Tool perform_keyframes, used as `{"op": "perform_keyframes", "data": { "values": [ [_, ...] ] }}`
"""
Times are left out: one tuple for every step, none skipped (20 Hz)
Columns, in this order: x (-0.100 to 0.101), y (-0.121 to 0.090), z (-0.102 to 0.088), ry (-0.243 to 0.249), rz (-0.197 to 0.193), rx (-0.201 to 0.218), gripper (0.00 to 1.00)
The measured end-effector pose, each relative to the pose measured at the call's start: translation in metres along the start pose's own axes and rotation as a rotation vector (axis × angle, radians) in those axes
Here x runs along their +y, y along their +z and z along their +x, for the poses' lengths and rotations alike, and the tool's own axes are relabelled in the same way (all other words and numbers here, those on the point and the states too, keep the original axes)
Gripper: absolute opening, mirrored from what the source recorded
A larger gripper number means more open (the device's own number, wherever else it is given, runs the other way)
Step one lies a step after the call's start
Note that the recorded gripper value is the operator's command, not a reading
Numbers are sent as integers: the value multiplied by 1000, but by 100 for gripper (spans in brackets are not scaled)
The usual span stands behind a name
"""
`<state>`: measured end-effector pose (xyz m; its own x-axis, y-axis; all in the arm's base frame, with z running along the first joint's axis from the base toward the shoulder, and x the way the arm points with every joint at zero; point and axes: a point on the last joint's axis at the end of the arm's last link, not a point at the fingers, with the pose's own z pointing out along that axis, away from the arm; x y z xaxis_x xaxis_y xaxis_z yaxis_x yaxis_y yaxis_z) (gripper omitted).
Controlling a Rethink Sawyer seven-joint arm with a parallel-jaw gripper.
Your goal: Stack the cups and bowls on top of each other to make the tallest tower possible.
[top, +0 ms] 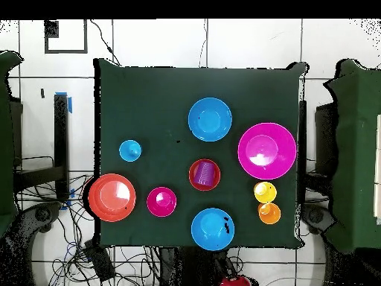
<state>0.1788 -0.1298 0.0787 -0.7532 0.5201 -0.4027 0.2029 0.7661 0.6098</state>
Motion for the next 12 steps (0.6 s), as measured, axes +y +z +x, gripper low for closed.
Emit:
{"op": "perform_keyframes", "data": {
  "values": [
    [3, 1, 2, 9, -13, -10, 100],
    [6, 5, 1, 35, -31, -48, 100],
    [7, 8, -2, 59, -43, -94, 100],
    [8, 12, -9, 88, -52, -160, 100],
    [7, 14, -15, 112, -56, -222, 100],
    [6, 16, -20, 130, -58, -275, 100],
    [4, 17, -26, 151, -57, -343, 100],
    [3, 17, -31, 166, -56, -397, 100],
    [1, 17, -37, 181, -54, -467, 100],
    [-1, 17, -42, 195, -51, -533, 100],
    [-4, 16, -48, 209, -45, -612, 100],
    [-8, 16, -54, 215, -37, -672, 100]
  ]
}}
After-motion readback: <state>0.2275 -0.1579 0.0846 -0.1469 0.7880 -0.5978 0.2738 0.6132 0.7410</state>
